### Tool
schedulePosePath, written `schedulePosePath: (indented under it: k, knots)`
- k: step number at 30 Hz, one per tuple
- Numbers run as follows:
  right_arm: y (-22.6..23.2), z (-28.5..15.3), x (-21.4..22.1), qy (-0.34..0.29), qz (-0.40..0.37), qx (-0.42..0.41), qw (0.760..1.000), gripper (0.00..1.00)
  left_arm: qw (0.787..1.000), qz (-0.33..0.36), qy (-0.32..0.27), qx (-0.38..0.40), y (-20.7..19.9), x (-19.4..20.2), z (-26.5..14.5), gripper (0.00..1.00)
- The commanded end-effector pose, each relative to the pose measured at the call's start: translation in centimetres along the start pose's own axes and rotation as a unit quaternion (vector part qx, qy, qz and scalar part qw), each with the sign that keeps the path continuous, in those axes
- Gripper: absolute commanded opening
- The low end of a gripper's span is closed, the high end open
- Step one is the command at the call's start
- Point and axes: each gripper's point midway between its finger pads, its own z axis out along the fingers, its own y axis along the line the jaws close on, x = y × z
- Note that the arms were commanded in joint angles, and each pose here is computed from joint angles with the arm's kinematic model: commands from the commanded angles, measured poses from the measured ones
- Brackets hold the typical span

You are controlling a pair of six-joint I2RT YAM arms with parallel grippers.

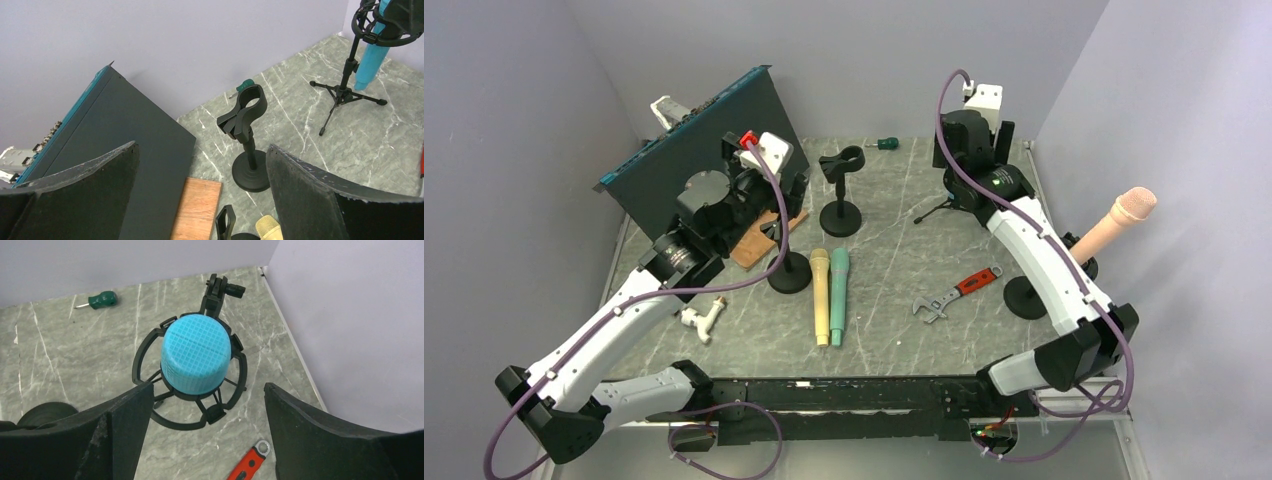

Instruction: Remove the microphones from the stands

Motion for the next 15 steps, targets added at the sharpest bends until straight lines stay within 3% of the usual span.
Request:
schedulePosePath:
  k: [1, 7, 15]
  knots:
    - [0.6, 0.3, -2.1, -0.020, 0.033, -0.011, 0.999, 0.81, 0.999, 0.000, -0.030, -0.014, 0.8, -1.9, -0.8, 0.99]
    - [0.9, 1.2, -1.9, -0.022, 0.035, -0.006, 0.999, 0.70, 0.999, 0.001, -0.035, -0.020, 1.2, -2.2, -1.1, 0.99]
    - [0.5, 1.0, -3.1, -0.041, 0.032, 0.000, 0.999, 0.49, 0.999, -0.001, -0.034, -0.016, 1.0, -2.3, -1.2, 0.99]
